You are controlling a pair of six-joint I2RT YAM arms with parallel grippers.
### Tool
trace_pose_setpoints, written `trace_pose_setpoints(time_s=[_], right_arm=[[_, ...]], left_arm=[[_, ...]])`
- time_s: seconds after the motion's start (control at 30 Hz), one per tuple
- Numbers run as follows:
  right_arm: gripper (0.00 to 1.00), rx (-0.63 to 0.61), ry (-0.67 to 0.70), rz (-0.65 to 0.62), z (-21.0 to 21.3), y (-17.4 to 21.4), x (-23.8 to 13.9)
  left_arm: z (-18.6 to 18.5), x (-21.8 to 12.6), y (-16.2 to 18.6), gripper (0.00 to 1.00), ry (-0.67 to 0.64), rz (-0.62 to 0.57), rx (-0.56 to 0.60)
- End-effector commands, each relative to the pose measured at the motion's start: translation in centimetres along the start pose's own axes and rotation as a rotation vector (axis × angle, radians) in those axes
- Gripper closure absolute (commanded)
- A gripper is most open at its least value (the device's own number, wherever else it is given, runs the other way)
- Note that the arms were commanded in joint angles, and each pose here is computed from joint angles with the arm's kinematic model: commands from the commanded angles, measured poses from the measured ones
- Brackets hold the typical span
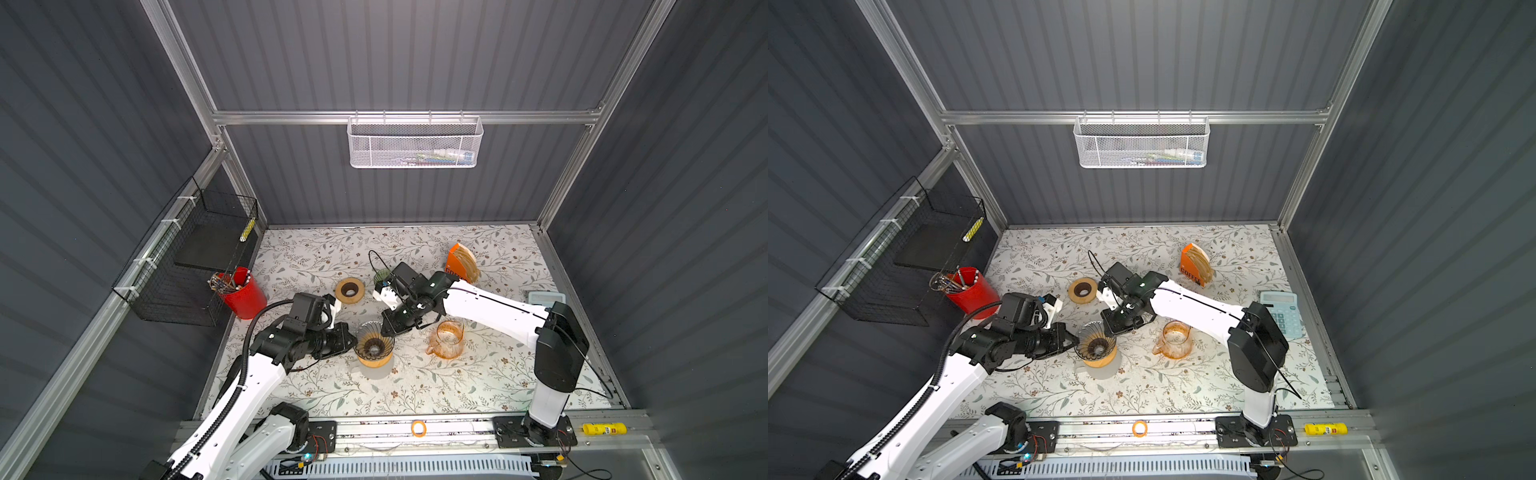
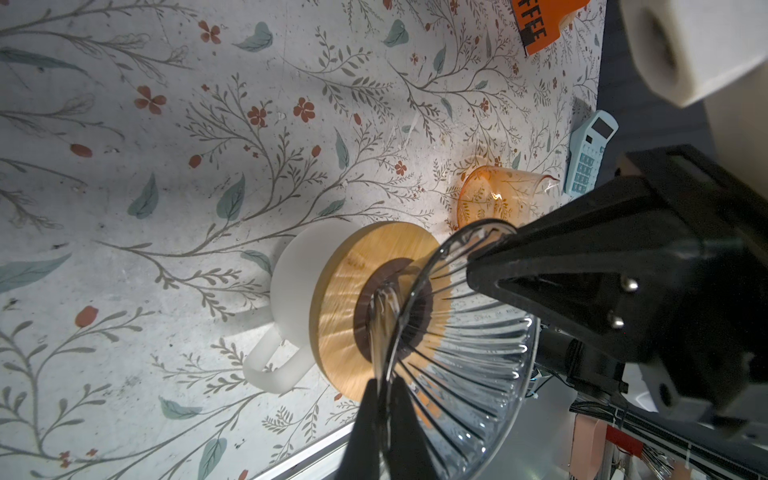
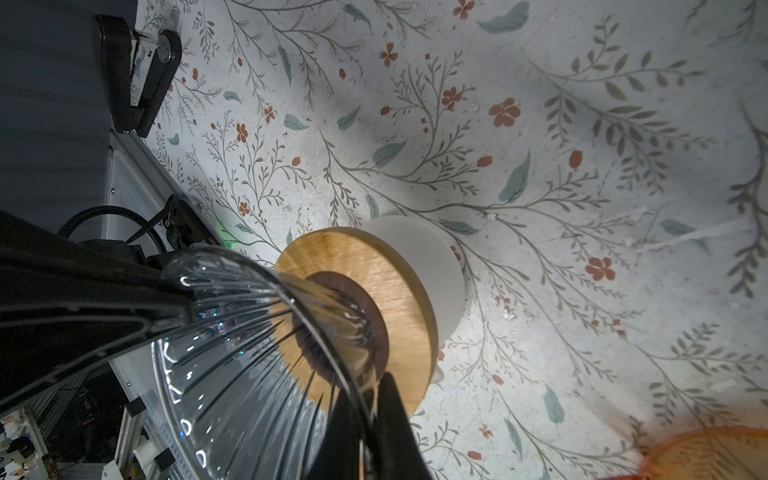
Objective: Place the coffee filter in the dripper
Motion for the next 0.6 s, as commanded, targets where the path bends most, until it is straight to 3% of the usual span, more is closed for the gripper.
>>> trace_pose_setpoints(time_s=[0.0,0.57], right_arm=[[1.0,0.037,0.077,0.096,-2.33,1.93,3.0],[1.0,0.038,0.072,0.084,-2.24,1.71,3.01]], left_arm=[[3.54,1.61,3.55,0.93,-0.144,0.148,-0.088],[3.2,1.12,2.94,0.93,-0.145,0.105,-0.076]])
Point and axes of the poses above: each gripper's point midway between its finger pads, its own x axis out along the fingers, its own z axis along the line the jaws close on, y = z × x, the point moved 4 cm from there along -x, back along the fingers, and after that the axes turned 2 degrees about -x, right-handed, at the moved point
